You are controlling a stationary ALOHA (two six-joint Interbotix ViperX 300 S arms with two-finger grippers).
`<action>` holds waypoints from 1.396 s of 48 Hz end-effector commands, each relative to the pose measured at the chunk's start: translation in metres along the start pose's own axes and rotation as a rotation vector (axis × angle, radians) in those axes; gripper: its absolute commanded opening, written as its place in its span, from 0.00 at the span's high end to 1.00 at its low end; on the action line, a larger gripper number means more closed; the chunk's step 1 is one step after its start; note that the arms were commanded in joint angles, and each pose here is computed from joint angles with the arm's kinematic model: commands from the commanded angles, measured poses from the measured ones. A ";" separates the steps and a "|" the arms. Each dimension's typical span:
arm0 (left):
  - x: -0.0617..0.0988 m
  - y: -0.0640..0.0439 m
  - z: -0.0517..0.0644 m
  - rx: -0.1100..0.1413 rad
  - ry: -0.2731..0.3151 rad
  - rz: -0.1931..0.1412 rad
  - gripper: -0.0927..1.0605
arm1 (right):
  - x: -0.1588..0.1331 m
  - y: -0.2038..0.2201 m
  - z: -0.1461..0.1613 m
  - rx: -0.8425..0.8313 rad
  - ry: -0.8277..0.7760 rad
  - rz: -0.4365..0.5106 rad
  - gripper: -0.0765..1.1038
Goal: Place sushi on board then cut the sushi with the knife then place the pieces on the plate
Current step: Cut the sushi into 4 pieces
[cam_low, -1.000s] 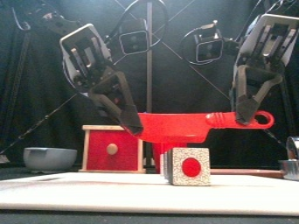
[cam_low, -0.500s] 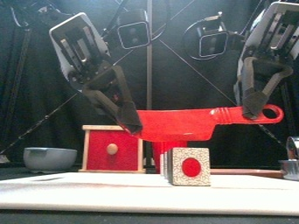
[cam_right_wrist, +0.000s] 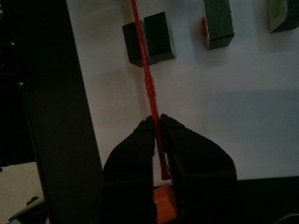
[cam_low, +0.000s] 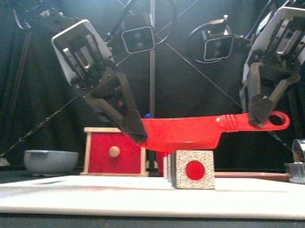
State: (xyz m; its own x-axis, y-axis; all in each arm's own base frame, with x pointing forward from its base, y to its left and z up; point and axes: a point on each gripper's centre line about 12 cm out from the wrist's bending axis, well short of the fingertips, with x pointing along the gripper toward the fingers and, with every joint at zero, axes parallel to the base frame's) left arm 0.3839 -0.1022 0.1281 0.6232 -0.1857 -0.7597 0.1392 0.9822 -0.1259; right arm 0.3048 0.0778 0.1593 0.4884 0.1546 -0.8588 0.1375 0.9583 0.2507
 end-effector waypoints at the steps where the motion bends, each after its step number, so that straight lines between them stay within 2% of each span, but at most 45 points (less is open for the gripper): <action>1: -0.005 -0.005 0.002 0.021 -0.005 -0.008 0.56 | -0.005 0.001 0.002 0.005 -0.011 0.006 0.61; 16: -0.005 -0.004 0.002 0.045 -0.005 -0.003 0.56 | -0.005 0.000 0.001 0.005 -0.010 0.004 0.61; 35: -0.002 0.000 -0.002 0.042 0.008 0.004 0.56 | -0.002 -0.002 -0.003 0.009 0.007 -0.004 0.61; 51: 0.001 0.001 -0.005 0.033 0.020 0.005 0.56 | 0.002 -0.001 -0.008 0.024 0.025 0.001 0.61; 57: 0.006 0.002 -0.011 0.028 0.041 0.008 0.56 | 0.009 -0.002 -0.011 0.033 0.049 -0.005 0.61; 67: 0.021 0.001 -0.026 -0.001 0.095 0.008 0.56 | 0.029 0.002 -0.019 0.039 0.094 -0.010 0.61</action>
State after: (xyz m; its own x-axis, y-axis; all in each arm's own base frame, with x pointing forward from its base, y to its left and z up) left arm 0.3846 -0.0985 0.1042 0.5798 -0.1681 -0.7972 0.1251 0.9852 -0.1168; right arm 0.3061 0.0825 0.1308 0.4233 0.1590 -0.8920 0.1801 0.9501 0.2548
